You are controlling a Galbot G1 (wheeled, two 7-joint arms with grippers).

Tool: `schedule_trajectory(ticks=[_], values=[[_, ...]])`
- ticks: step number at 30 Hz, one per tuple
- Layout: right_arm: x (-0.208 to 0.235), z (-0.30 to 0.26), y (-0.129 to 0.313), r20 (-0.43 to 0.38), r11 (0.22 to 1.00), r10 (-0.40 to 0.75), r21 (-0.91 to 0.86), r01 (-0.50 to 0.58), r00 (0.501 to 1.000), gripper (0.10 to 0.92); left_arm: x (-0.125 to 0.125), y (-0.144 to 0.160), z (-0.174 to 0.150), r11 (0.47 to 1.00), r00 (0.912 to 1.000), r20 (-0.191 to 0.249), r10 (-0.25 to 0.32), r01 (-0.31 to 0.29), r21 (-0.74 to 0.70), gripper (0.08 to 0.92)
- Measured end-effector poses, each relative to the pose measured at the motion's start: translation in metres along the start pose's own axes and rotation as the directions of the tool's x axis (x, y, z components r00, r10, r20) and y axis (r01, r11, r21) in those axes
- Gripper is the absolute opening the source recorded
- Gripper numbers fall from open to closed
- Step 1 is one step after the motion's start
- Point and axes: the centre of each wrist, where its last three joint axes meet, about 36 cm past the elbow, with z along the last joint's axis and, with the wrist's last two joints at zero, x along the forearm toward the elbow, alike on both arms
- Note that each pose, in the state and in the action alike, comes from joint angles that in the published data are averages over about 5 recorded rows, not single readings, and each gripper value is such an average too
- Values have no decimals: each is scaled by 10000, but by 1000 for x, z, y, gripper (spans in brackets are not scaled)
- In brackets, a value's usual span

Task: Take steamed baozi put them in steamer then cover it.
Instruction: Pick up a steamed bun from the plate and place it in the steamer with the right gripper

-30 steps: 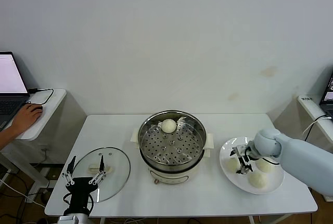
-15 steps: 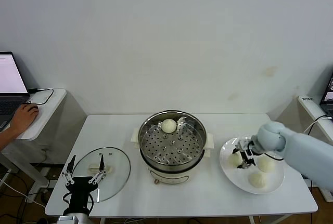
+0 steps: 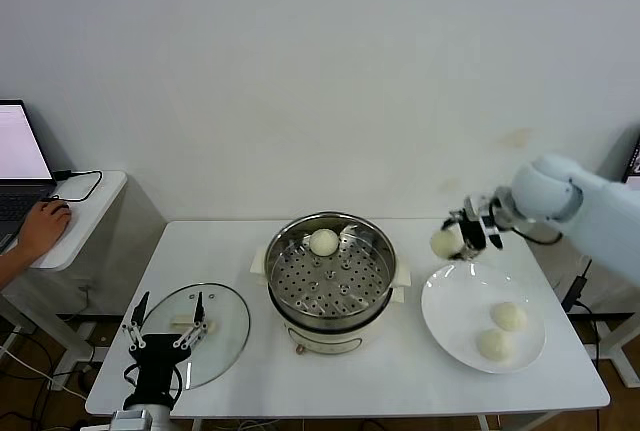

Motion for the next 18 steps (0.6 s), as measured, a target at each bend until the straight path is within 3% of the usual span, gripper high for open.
schedule_trajectory(ticks=[7,18], values=[[0,-77,-27,818,9997,76,229,-95,9966,653,-1,4,-3,9999,9998,181,-97,99,-126,823],[-62,-188,-29,1225,9964,-811,356,773,9892,653,1,5,-6,9995,9992,297,-263,268,-171,823]])
